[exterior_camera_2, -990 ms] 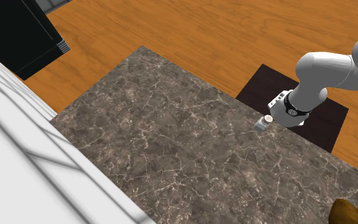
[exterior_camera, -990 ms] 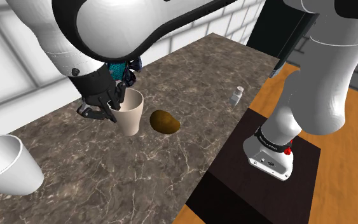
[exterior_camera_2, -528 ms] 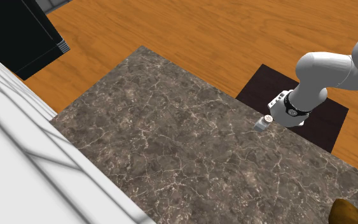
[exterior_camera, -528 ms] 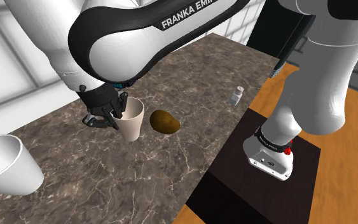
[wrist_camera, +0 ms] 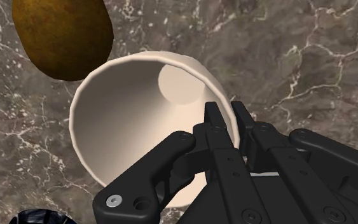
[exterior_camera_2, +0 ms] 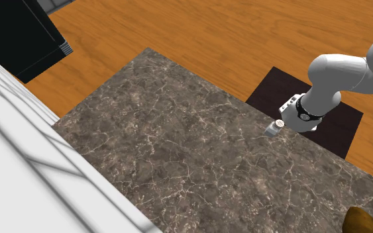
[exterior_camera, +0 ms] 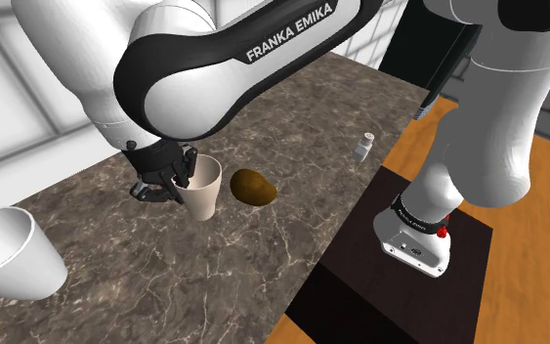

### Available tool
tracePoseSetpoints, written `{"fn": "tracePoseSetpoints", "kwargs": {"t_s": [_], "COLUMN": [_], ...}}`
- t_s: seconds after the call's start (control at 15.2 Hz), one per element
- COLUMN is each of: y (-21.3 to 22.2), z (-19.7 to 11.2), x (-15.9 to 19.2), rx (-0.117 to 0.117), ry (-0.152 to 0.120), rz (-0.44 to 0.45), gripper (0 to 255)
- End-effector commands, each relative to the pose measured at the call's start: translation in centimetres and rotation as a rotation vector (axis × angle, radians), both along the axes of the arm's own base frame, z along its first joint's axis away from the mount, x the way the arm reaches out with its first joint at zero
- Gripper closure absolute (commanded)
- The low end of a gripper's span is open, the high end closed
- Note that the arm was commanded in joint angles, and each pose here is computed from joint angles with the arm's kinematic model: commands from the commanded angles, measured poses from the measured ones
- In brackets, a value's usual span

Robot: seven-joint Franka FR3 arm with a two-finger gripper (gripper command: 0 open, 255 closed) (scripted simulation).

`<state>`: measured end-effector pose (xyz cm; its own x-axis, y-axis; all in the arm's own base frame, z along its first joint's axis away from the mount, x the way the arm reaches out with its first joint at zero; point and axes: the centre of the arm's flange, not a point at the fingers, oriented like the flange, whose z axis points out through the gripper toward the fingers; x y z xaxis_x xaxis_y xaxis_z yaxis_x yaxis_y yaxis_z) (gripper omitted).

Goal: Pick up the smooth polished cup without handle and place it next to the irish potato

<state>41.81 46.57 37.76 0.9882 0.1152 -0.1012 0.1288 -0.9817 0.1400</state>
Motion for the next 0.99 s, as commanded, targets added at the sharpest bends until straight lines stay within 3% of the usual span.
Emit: {"fn": "tracePoseSetpoints", "kwargs": {"t_s": [0.0,0.07,0.13,0.46,0.73,0.92], "y": [0.0,0.0,0.0,0.0,0.8,0.8], "z": [0.0,0.0,0.0,0.0,4.9,4.9], "x": [0.0,0.0,0.0,0.0,0.4,0.4], "rx": [0.000,0.000,0.000,0.000,0.000,0.000], "ry": [0.000,0.000,0.000,0.000,0.000,0.000], "rz": [0.000,0.000,0.000,0.000,0.000,0.000], "gripper": [255,255,0,0,0,0]}}
